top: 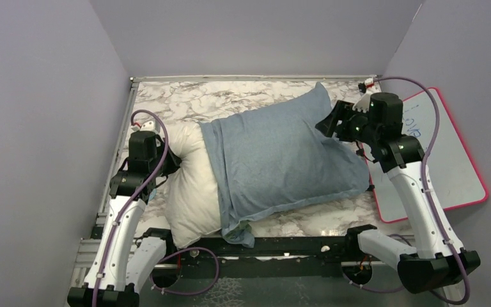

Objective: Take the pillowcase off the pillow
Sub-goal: Remove the pillow from the pillowcase.

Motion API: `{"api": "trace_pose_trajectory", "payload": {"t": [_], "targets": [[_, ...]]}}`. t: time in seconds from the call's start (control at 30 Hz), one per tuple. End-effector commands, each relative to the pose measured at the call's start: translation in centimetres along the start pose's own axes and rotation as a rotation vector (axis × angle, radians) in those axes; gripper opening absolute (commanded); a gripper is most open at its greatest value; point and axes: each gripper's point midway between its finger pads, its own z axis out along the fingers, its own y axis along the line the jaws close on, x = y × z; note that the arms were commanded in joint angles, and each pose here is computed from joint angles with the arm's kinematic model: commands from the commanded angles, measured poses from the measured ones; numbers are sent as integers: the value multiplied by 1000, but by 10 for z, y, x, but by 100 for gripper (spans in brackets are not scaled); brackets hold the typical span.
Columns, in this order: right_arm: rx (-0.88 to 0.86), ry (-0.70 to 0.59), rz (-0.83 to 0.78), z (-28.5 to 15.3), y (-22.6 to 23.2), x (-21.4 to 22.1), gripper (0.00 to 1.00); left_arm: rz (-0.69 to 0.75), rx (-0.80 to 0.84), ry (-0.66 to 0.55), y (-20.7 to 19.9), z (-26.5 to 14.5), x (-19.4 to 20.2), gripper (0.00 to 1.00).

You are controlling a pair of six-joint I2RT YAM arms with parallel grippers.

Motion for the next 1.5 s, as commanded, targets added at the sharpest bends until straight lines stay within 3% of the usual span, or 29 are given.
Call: {"api": "trace_pose_trajectory", "payload": {"t": [0.0, 0.13, 0.23, 0.3, 0.43, 0.6, 0.7, 0.8, 0.83, 0.9, 1.0, 1.1, 1.33, 1.47], "targets": [[-146, -81, -98, -6, 38, -45, 70, 13, 84, -72, -13, -11, -7, 0], [-528, -28, -81, -9, 108, -58, 71, 9, 119, -89, -18, -14, -5, 0], [-667, 9, -117, 2, 151, -60, 71, 8, 147, -80, -22, -14, -3, 0], [-671, 4, -220, 24, 176, -56, 72, 0, 162, -71, -26, -15, -2, 0], [-614, 131, -286, 82, 197, -46, 73, -36, 164, -81, -27, -18, -4, 13], [-604, 258, -388, 136, 218, -23, 73, -47, 162, -97, -27, -24, -7, 15], [-611, 400, -407, 154, 213, 12, 74, -45, 151, -90, -25, -23, -5, 16], [-594, 511, -418, 164, 201, 47, 72, -56, 135, -85, -22, -22, -3, 25], [-599, 543, -423, 164, 197, 58, 67, -60, 131, -86, -22, -22, -4, 31], [-599, 583, -424, 160, 190, 73, 52, -59, 112, -86, -21, -23, -9, 55], [-576, 524, -420, 154, 185, 72, 33, -33, 46, -108, -17, -29, -28, 84], [-559, 442, -413, 149, 183, 64, 22, 11, -22, -120, -15, -32, -54, 97], [-543, 422, -376, 144, 182, 64, 22, -30, -23, -108, 1, -7, -114, 99], [-460, 450, -335, 147, 174, 63, 39, -145, 70, -115, 18, 6, -128, 99]]}}
